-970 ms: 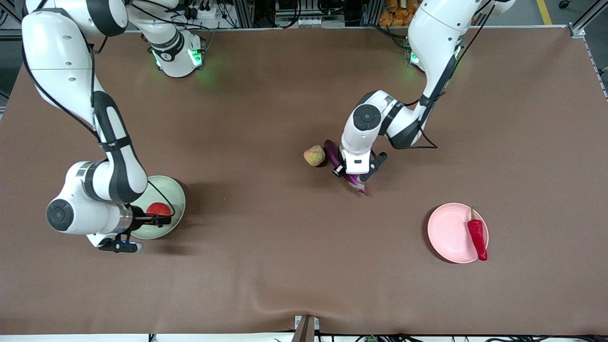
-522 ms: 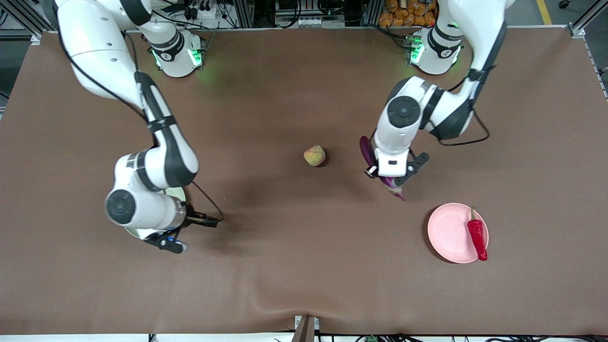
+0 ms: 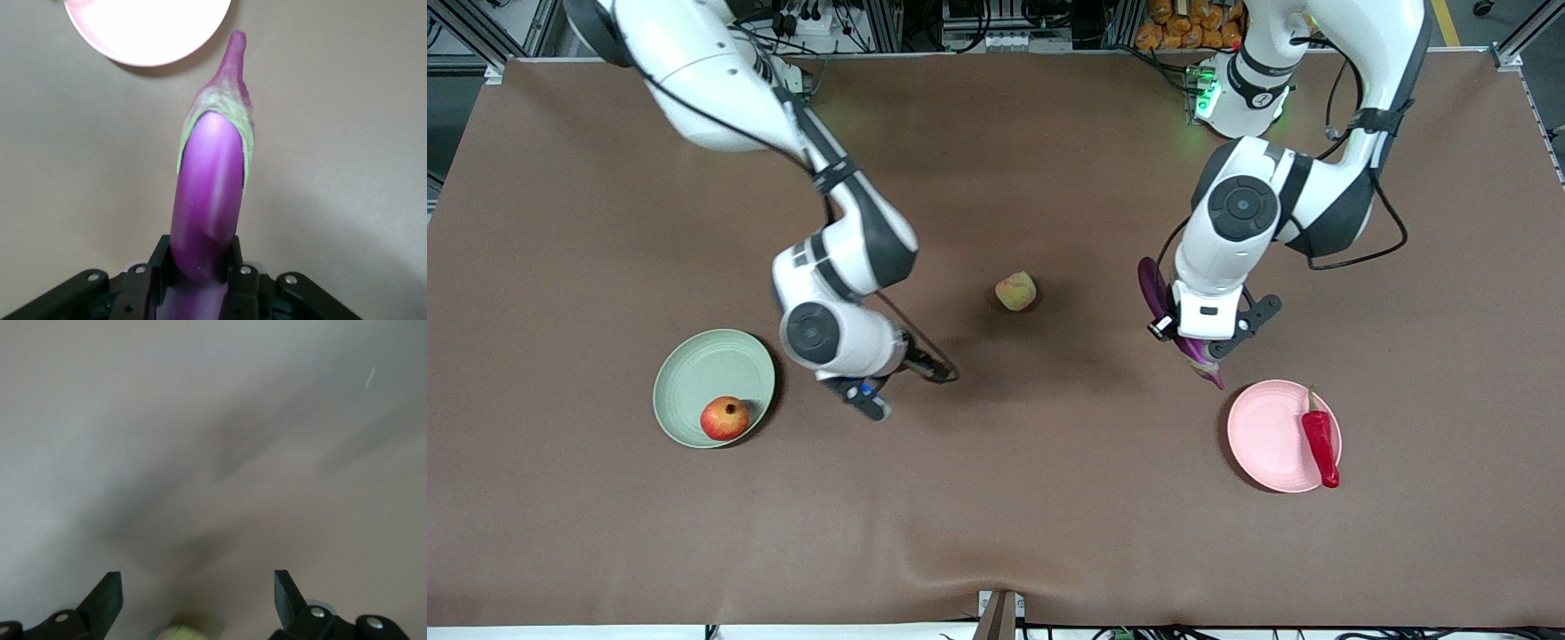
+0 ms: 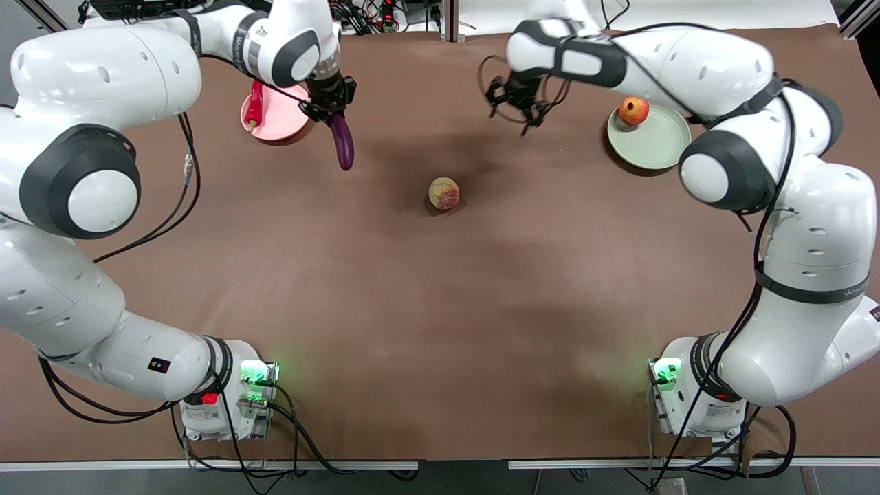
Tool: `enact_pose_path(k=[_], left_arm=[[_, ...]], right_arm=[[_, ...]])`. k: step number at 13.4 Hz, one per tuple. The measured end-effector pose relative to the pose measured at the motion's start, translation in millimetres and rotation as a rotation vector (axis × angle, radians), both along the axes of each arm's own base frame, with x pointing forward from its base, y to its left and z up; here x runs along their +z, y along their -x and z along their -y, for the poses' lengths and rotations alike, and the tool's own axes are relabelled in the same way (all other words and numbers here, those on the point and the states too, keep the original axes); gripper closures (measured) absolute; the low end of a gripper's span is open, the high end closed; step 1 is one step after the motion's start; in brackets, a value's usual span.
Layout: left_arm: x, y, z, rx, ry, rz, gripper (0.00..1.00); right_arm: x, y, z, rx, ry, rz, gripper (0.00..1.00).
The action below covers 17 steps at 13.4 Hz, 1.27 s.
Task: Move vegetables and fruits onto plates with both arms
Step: 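Lift the eggplant toward the pink plate while the right gripper grasps apple, then carry the apple to the green plate while the left gripper lowers eggplant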
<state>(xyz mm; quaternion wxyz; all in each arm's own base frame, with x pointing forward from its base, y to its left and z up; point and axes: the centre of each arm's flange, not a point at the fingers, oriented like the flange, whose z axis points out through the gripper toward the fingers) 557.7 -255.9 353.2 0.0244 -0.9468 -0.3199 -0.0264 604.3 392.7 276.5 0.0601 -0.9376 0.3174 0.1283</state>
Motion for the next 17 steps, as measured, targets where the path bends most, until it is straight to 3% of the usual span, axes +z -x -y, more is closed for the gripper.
enact_pose_path(k=[7,9,13,16,17], left_arm=[[27,-44,-91,-0.101,0.029,-0.027,0.64],[35,-53,-113,-0.124,0.029,-0.027,0.64],[44,-65,-148,-0.181,0.027,-0.036,0.64],[58,-73,-191,-0.242,0.023,-0.066,0.64],[63,-75,-204,-0.254,0.023,-0.064,0.64]], right_arm=[[-27,86,-111,-0.084,0.046,-0.024,0.0],[-44,97,-118,-0.095,0.064,-0.037,0.0],[-73,114,-135,-0.09,0.069,-0.017,0.0],[-78,113,-136,-0.063,0.104,0.027,0.3],[-73,106,-131,-0.068,0.114,0.031,0.31]])
